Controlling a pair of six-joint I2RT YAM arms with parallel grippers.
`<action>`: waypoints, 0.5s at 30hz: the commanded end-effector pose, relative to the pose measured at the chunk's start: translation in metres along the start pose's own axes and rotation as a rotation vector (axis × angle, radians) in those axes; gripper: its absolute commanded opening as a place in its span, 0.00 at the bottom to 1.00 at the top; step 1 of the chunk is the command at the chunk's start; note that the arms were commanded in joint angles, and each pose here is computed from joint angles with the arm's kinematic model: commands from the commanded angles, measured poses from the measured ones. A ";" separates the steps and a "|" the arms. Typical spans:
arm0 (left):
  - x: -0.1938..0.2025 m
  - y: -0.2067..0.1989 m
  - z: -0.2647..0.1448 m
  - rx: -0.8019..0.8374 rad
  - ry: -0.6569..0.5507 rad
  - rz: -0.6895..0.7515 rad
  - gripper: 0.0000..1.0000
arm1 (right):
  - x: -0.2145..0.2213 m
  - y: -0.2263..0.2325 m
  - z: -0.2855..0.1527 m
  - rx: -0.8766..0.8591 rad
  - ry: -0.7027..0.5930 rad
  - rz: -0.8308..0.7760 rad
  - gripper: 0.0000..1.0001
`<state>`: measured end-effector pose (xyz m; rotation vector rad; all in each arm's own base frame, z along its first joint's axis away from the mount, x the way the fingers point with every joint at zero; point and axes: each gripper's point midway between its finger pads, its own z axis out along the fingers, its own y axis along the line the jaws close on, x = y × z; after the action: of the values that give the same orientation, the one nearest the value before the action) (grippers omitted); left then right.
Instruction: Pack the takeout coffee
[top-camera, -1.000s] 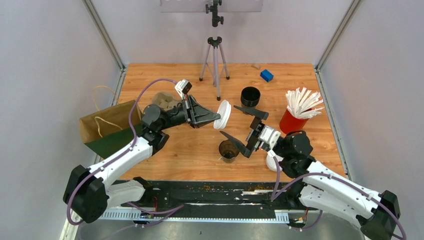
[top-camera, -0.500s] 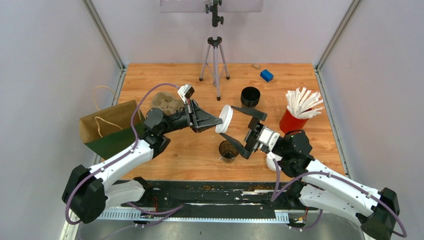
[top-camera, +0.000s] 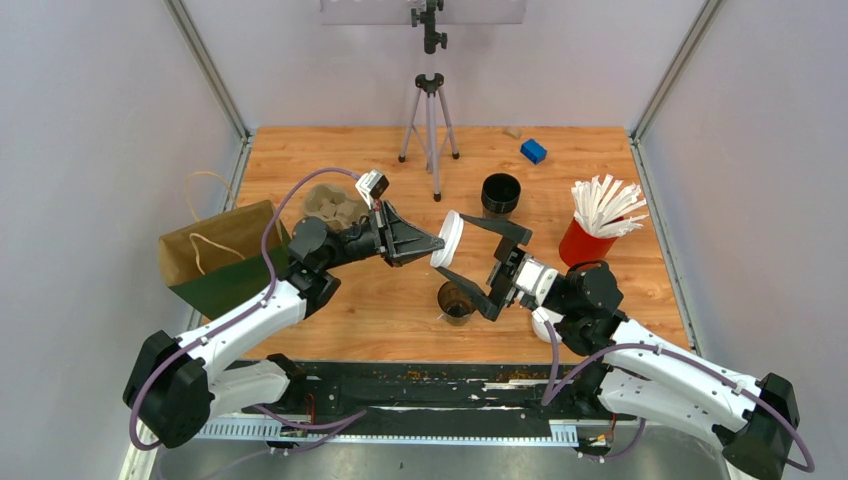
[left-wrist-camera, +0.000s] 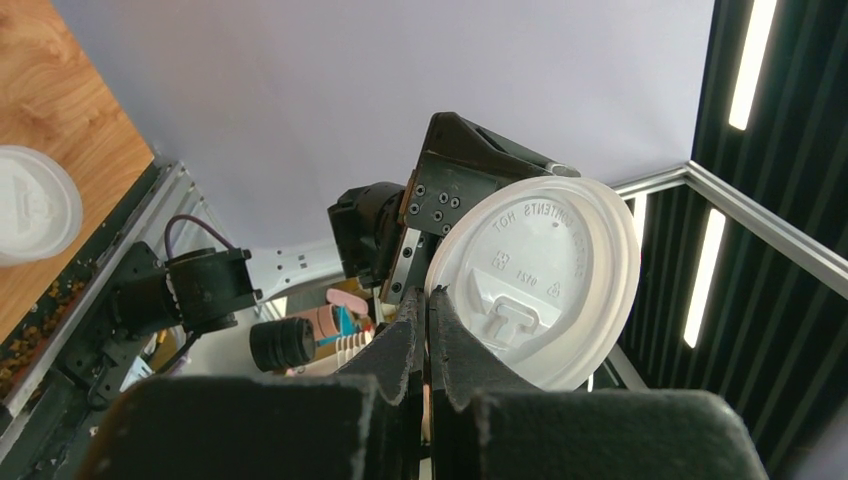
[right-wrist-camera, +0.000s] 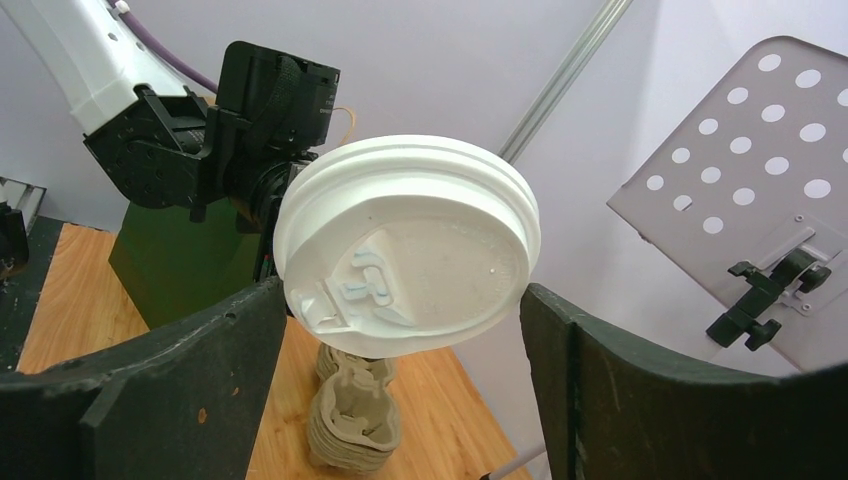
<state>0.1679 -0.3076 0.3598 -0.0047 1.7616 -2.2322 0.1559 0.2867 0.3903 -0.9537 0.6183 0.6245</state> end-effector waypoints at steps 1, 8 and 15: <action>0.004 -0.007 -0.002 0.023 0.003 0.042 0.01 | -0.024 -0.011 0.004 0.028 -0.072 -0.046 0.88; 0.003 -0.007 -0.001 0.016 0.002 0.046 0.01 | -0.022 -0.010 0.003 0.025 -0.068 -0.054 0.88; 0.003 -0.004 -0.002 0.006 -0.002 0.048 0.01 | -0.022 -0.005 0.003 0.003 -0.069 -0.041 0.81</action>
<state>0.1692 -0.3083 0.3563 -0.0105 1.7755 -2.2187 0.1562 0.2860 0.3920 -0.9553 0.6043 0.6071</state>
